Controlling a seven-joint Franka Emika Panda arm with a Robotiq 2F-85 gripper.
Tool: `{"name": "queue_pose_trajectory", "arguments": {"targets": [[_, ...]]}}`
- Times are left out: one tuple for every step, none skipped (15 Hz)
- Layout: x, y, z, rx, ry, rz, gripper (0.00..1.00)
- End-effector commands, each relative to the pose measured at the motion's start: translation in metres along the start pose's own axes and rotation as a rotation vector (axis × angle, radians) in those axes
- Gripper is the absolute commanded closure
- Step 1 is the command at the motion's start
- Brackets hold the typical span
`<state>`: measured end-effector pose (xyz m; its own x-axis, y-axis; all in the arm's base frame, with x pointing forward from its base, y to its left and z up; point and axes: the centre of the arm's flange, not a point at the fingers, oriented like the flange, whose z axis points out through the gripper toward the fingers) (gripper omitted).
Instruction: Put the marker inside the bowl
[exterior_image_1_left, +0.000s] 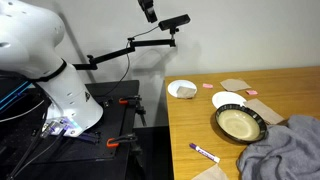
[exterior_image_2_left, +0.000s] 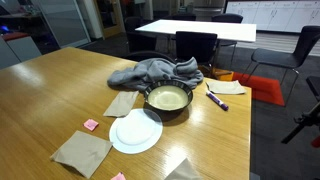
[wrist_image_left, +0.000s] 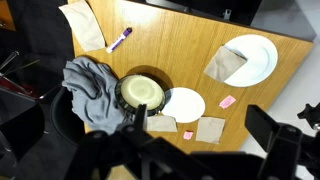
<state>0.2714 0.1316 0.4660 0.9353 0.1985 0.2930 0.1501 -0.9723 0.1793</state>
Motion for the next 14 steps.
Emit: {"name": "queue_pose_trajectory", "arguments": {"targets": [[-0.002, 0.0, 0.003, -0.001, -0.008, 0.0, 0.0], [-0.003, 0.001, 0.007, -0.002, -0.017, 0.0, 0.0], [-0.003, 0.0, 0.008, -0.003, -0.021, -0.001, 0.0], [-0.003, 0.0, 0.009, -0.002, -0.023, -0.001, 0.0], [-0.003, 0.0, 0.009, -0.002, -0.024, -0.001, 0.0], [-0.003, 0.0, 0.009, -0.002, -0.024, -0.001, 0.0], [-0.003, 0.0, 0.009, -0.002, -0.024, -0.001, 0.0], [-0.003, 0.0, 0.009, -0.002, -0.024, -0.001, 0.0], [-0.003, 0.0, 0.009, -0.002, -0.024, -0.001, 0.0], [-0.003, 0.0, 0.009, -0.002, -0.024, -0.001, 0.0], [0.0, 0.002, 0.008, 0.0, -0.018, 0.008, 0.0], [0.005, 0.006, 0.006, 0.0, -0.007, 0.026, 0.0], [0.009, 0.01, 0.004, 0.004, -0.002, 0.042, 0.0], [0.016, 0.016, 0.003, 0.005, 0.007, 0.071, 0.0]]}}
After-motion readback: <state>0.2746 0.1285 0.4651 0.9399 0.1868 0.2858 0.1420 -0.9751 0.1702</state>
